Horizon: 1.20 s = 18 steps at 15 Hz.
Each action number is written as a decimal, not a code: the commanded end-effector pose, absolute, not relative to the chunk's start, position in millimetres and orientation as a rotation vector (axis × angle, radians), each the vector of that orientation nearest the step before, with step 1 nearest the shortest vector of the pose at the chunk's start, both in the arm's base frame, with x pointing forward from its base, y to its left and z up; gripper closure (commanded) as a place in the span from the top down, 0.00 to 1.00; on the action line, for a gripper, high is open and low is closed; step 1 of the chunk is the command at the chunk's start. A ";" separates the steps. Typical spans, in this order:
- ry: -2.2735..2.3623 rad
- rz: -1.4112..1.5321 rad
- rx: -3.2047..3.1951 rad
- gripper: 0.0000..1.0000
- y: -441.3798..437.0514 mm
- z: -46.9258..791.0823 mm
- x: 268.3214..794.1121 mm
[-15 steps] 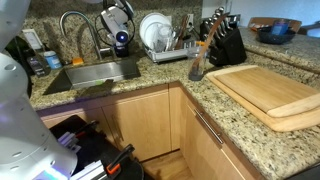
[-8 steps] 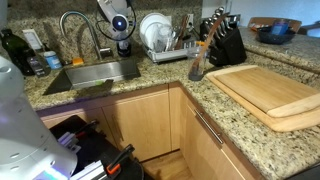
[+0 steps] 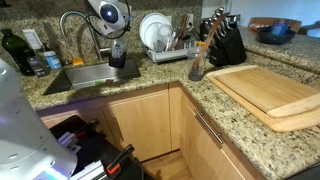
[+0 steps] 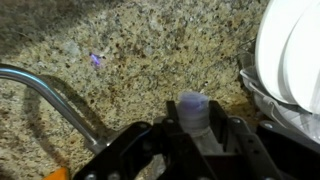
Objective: Move the dish soap to the right side of the counter
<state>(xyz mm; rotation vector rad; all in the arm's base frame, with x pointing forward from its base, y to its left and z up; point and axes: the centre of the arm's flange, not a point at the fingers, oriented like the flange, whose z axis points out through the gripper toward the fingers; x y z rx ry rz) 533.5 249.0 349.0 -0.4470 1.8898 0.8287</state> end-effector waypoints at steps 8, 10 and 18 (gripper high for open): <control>1.575 0.716 -0.507 0.10 88.7 379.0 409.4; 1.507 0.648 -0.503 0.10 51.9 386.9 387.0; 1.559 0.581 -0.450 0.10 43.4 360.4 408.5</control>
